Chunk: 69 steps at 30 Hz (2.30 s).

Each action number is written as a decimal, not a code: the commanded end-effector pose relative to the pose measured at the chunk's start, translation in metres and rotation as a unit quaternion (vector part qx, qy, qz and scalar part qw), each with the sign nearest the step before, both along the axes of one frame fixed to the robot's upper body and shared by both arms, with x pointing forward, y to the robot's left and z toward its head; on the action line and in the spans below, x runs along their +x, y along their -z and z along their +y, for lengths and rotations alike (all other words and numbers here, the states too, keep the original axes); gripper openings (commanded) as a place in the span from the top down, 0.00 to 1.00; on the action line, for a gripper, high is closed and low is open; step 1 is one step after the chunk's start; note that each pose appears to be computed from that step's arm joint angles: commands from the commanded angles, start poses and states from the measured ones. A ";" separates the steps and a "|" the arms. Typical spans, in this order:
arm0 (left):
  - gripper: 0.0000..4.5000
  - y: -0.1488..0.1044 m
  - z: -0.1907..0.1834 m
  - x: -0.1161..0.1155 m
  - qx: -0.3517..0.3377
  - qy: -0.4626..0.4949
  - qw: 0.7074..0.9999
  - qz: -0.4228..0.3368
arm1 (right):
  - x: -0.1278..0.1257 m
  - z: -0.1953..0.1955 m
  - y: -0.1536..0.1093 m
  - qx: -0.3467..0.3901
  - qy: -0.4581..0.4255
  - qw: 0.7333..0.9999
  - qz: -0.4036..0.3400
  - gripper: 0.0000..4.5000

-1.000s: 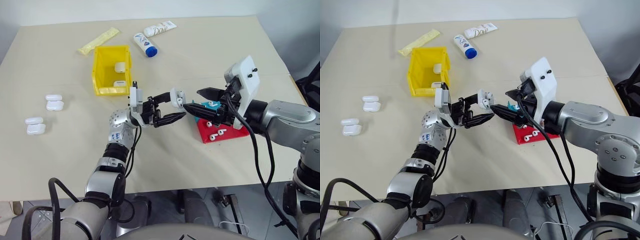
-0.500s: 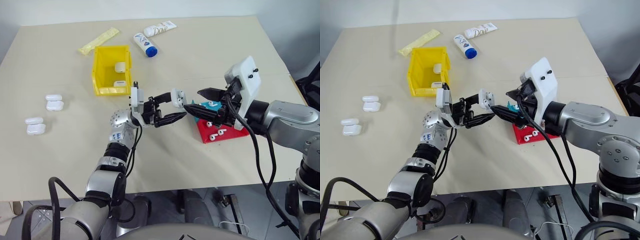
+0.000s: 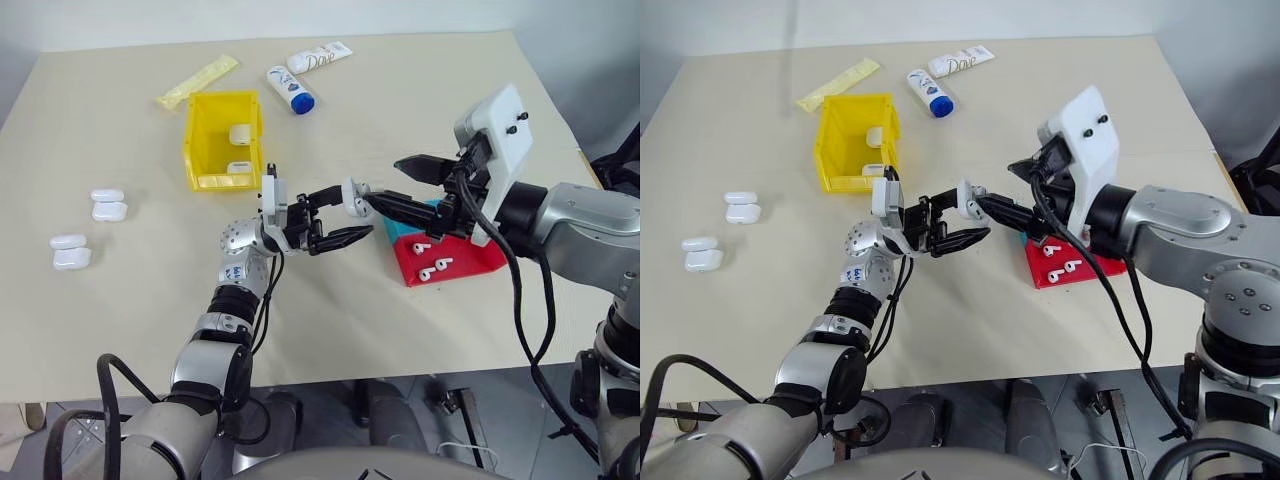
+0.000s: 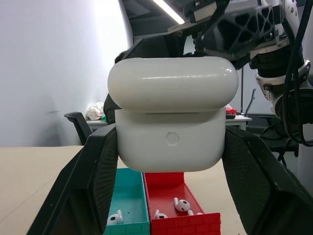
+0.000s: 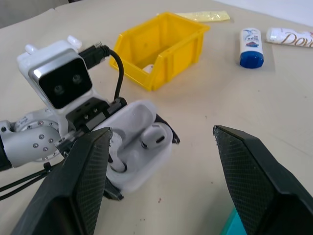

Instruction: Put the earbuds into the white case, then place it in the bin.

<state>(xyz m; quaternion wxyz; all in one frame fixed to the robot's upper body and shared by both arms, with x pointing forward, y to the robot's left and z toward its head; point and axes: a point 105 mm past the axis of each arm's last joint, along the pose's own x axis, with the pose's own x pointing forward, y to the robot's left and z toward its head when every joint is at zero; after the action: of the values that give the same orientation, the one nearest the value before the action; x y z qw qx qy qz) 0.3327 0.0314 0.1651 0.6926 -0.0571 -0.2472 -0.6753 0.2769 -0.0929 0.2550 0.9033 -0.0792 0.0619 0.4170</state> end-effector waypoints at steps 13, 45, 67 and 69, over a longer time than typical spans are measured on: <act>0.38 -0.007 -0.002 -0.002 -0.006 0.003 1.000 -0.020 | -0.002 0.011 -0.006 0.006 -0.017 1.000 -0.007 0.23; 0.38 -0.009 -0.001 0.001 -0.005 -0.005 1.000 -0.022 | 0.004 0.006 0.008 0.000 -0.003 1.000 0.008 0.23; 0.38 -0.011 -0.001 0.004 -0.006 -0.008 1.000 -0.024 | 0.003 0.002 0.005 -0.011 -0.001 1.000 0.000 0.23; 0.38 -0.011 -0.002 0.004 -0.005 -0.007 1.000 -0.024 | 0.004 0.004 0.003 -0.010 -0.004 1.000 -0.003 0.23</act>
<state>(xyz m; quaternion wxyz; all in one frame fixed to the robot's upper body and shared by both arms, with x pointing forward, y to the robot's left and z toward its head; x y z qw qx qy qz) 0.3357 0.0331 0.1613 0.7008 -0.0558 -0.2420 -0.6687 0.2823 -0.0909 0.2431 0.9016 -0.0843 0.0827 0.4161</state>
